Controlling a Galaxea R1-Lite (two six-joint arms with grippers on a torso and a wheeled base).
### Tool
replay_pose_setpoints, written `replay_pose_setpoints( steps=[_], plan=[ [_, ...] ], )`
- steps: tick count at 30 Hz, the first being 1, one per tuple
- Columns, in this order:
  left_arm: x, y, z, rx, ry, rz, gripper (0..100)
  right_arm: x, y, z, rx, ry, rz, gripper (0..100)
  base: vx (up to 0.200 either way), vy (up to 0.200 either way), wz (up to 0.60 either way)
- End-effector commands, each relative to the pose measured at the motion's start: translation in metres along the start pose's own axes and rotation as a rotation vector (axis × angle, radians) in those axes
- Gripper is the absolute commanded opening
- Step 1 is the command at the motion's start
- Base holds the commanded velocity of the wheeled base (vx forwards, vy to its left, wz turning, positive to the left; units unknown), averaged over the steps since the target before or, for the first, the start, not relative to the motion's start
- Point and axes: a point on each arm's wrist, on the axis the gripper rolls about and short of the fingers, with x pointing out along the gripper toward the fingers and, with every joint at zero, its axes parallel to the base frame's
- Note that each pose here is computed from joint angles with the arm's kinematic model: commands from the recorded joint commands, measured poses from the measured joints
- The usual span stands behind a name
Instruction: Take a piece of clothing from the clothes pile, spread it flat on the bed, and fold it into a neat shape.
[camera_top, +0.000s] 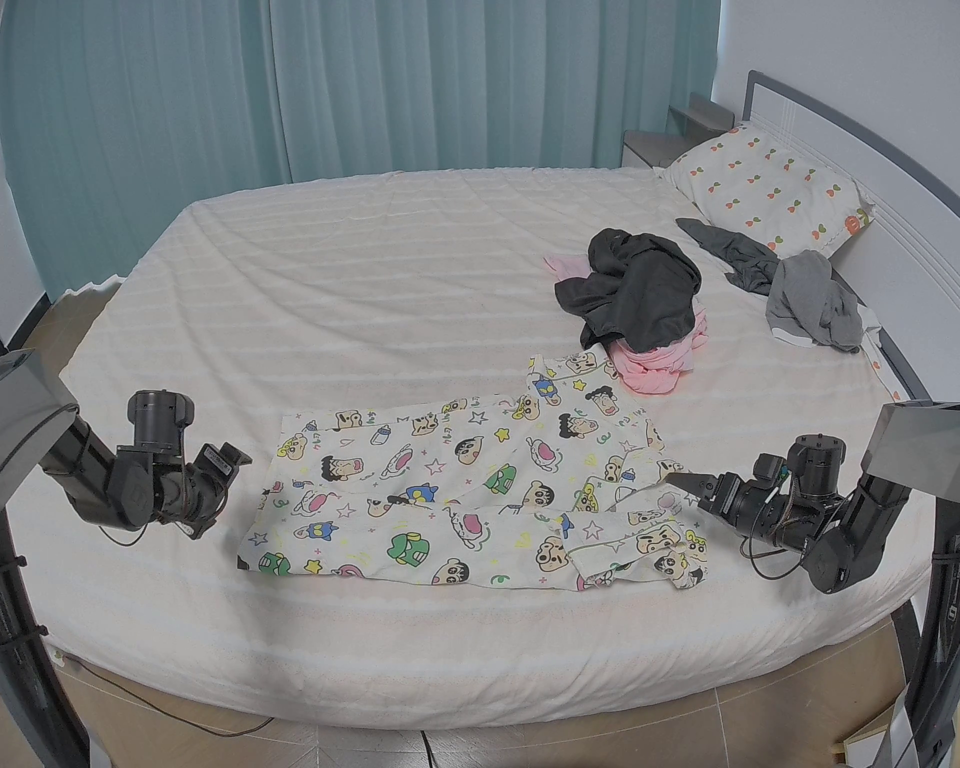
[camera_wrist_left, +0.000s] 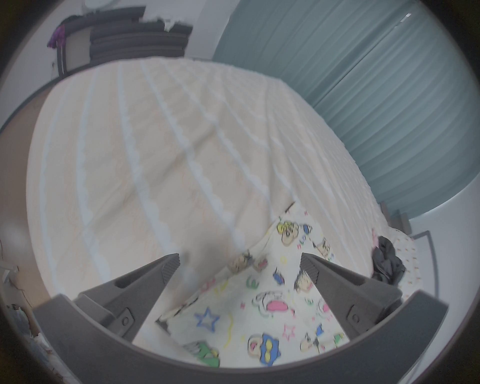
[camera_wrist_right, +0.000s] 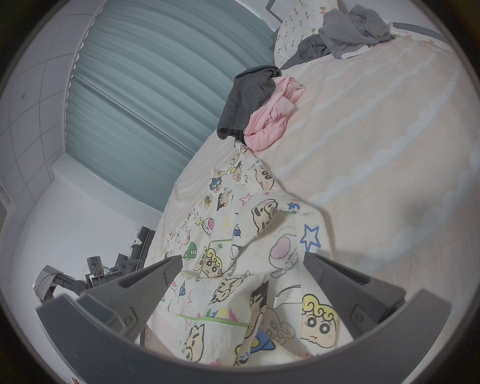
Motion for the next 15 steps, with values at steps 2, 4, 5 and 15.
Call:
replay_pose_setpoints(
  steps=[2,4,5,15],
  plan=[
    [-0.041,0.055,0.004,-0.108,0.217,-0.034,100,-0.023,0.009,0.014,0.046,-0.082,-0.054,100,0.000,0.000,0.00],
    [-0.040,0.062,0.006,-0.107,0.264,-0.065,100,-0.046,0.012,0.017,0.063,-0.117,-0.090,100,0.000,0.000,0.00],
    [-0.040,0.062,0.006,-0.103,0.264,-0.068,100,-0.050,0.013,0.018,0.067,-0.123,-0.097,100,0.000,0.000,0.00],
    [-0.026,0.023,-0.002,0.290,0.261,-0.200,100,-0.129,0.004,0.027,0.136,-0.242,-0.201,100,0.000,0.000,0.00]
  ],
)
